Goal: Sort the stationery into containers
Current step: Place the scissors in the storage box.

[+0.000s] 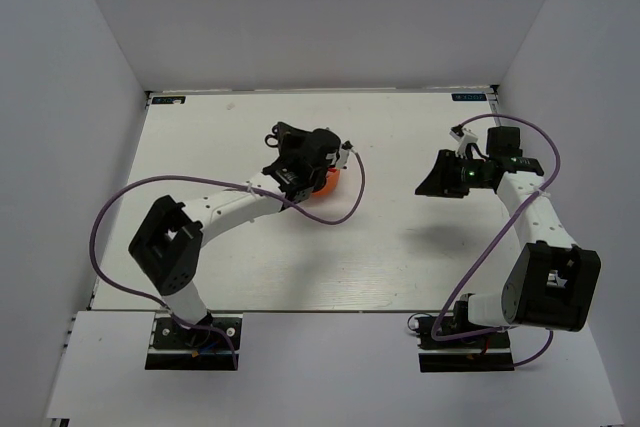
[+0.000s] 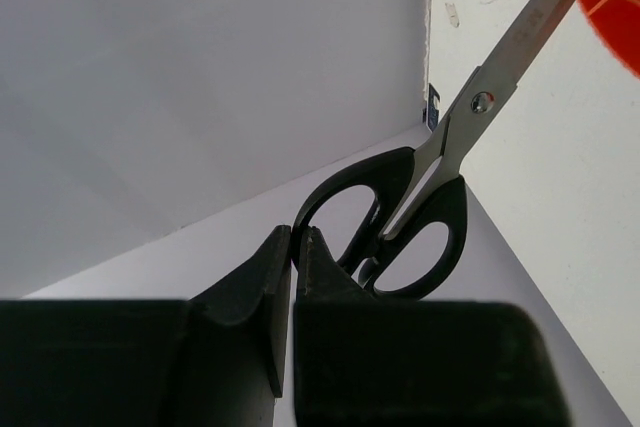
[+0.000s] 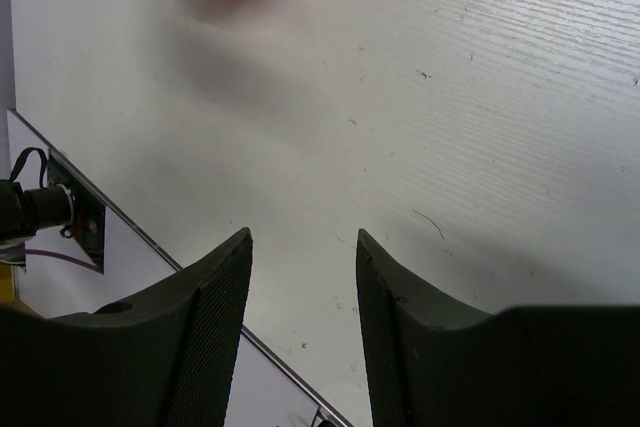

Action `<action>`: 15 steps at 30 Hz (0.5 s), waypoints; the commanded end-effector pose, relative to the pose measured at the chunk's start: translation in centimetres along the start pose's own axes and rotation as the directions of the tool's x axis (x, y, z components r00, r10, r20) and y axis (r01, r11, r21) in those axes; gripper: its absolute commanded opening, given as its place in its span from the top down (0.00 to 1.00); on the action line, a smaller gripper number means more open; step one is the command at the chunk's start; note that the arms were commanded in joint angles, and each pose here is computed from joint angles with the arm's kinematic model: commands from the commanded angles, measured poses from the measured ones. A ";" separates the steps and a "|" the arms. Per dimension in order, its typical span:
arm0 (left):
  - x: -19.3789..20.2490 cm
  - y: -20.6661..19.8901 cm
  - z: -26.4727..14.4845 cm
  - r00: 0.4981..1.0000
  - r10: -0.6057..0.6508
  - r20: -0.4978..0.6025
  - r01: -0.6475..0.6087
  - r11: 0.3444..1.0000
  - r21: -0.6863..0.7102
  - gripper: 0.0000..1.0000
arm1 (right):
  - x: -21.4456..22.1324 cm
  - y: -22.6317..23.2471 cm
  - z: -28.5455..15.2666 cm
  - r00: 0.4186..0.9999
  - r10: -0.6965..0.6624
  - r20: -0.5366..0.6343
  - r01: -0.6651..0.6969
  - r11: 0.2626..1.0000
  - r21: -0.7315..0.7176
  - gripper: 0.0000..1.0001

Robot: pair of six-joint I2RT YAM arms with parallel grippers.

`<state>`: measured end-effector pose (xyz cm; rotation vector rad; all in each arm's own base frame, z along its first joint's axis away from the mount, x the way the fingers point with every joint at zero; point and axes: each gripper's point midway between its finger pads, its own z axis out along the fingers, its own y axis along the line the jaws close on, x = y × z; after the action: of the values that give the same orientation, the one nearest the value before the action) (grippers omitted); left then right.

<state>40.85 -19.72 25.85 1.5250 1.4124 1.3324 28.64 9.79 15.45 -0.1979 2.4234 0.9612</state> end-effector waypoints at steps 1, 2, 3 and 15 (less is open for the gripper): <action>-0.3 0.1 0.3 0.999 0.030 0.012 -0.030 1.000 0.005 1.00 | -0.2 0.2 -0.1 1.000 0.010 0.003 -0.010 1.000 -0.025 0.50; -0.5 0.2 0.4 0.999 0.039 0.017 -0.039 0.999 0.003 1.00 | -0.2 0.2 -0.2 1.000 0.010 0.005 -0.010 1.000 -0.023 0.50; -0.8 0.1 0.5 0.999 0.042 0.020 -0.042 0.999 0.001 1.00 | -0.1 0.2 -0.2 1.000 0.015 0.002 -0.015 1.000 -0.025 0.50; -3.8 -0.4 1.3 0.994 0.100 0.052 -0.097 0.993 -0.059 1.00 | -0.2 0.0 -0.3 1.000 0.030 0.007 -0.029 0.999 -0.035 0.50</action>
<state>42.32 -21.89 23.19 1.6312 1.3198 1.3750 28.76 9.43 15.58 -0.1771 2.4145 0.9761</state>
